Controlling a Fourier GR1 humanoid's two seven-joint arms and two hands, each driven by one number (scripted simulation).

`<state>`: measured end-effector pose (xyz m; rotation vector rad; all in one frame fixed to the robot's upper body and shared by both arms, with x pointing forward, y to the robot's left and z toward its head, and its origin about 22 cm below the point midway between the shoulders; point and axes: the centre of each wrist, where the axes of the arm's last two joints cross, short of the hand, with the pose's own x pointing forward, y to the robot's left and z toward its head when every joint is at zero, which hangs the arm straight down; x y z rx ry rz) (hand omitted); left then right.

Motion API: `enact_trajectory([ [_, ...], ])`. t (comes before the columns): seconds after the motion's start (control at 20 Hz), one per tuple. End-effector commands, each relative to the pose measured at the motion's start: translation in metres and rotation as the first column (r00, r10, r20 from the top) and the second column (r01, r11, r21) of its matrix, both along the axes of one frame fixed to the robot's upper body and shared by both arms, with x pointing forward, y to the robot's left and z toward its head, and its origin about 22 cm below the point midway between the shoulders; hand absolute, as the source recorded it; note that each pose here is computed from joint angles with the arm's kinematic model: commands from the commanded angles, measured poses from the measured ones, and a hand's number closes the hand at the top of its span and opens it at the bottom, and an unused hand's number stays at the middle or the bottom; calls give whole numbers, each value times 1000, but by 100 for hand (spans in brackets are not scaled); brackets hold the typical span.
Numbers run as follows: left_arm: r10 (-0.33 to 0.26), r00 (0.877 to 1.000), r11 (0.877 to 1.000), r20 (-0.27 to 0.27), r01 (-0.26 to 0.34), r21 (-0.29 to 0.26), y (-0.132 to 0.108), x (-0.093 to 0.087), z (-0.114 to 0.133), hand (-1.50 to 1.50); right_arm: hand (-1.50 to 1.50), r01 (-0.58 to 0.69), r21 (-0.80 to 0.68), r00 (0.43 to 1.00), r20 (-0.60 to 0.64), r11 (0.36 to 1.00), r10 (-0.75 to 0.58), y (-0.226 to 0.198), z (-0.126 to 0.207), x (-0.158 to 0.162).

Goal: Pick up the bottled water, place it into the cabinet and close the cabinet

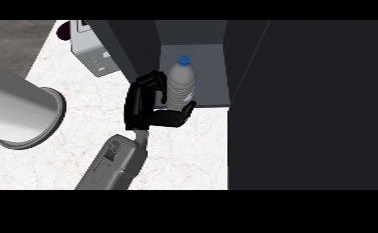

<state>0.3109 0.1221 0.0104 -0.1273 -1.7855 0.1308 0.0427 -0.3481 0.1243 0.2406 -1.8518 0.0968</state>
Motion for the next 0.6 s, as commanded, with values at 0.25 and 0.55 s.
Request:
enact_trajectory([
  [0.25, 115, 992, 982, -57, -104, 159, -26, 40, 14, 150, -150, -45, 13, 997, 58, 999, 44, 23, 32, -7],
  [0.55, 123, 987, 980, -108, -103, 171, -36, 58, 15, 150, -150, -40, 25, 996, 75, 999, 38, 16, 26, -6],
])
